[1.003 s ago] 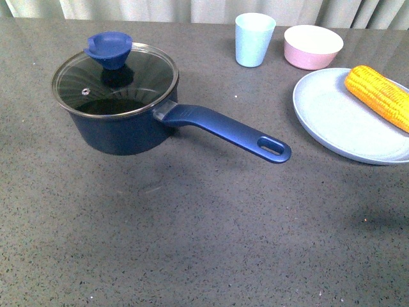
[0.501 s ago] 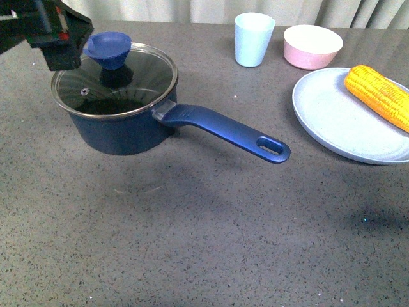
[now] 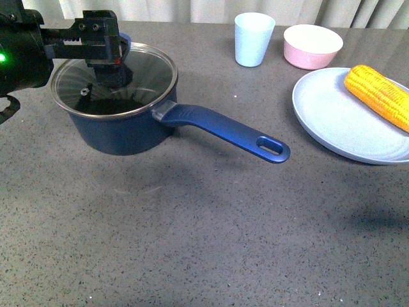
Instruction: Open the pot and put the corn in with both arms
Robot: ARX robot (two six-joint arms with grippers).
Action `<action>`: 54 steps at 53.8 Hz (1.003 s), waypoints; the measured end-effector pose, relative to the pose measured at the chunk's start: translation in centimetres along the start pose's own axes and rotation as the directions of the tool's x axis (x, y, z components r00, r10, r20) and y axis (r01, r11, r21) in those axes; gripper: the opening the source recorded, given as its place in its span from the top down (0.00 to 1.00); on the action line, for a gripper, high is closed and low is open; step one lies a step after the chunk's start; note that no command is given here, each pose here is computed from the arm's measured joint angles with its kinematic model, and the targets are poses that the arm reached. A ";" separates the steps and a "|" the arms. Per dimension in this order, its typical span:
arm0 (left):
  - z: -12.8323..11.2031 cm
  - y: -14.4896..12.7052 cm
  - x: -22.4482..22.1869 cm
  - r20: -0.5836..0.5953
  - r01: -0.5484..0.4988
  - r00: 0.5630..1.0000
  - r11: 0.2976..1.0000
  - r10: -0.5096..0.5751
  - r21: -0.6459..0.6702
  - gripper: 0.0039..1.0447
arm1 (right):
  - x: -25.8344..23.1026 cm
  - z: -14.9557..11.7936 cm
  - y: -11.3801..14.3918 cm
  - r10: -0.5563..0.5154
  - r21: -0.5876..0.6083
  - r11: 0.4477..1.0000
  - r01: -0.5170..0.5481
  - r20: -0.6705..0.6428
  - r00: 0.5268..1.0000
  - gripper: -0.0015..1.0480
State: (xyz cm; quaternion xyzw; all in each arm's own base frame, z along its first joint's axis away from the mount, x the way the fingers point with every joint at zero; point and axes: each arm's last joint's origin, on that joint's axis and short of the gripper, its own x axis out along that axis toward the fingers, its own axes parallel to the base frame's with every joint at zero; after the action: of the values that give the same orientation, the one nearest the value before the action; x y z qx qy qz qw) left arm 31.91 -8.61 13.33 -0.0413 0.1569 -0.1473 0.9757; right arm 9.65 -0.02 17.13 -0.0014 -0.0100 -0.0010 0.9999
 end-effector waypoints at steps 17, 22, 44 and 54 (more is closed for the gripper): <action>0.6 0.0 2.1 -0.005 -0.020 1.000 1.000 0.020 0.008 0.08 | 0.0 0.0 0.0 0.000 0.000 1.000 0.000 0.000 1.000 0.09; 0.8 0.0 2.7 -0.004 -0.027 1.000 1.000 0.027 0.010 0.08 | 0.0 0.0 0.0 0.000 0.000 1.000 0.000 0.000 1.000 0.09; 0.3 -0.7 4.5 -0.030 -0.028 0.999 0.999 0.029 0.027 0.08 | 0.0 0.0 0.0 0.000 0.000 1.000 0.000 0.000 1.000 0.09; -0.1 -0.8 5.1 -0.043 -0.036 0.998 0.999 0.037 0.033 0.08 | 0.0 0.0 0.0 0.000 0.000 1.000 0.000 0.000 1.000 0.09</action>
State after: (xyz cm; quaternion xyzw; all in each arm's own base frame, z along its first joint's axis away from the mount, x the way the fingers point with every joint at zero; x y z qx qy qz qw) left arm 36.27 -10.92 11.84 -0.0197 0.1767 -0.1329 0.9751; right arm 9.65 -0.02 17.13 -0.0014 -0.0100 -0.0010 0.9999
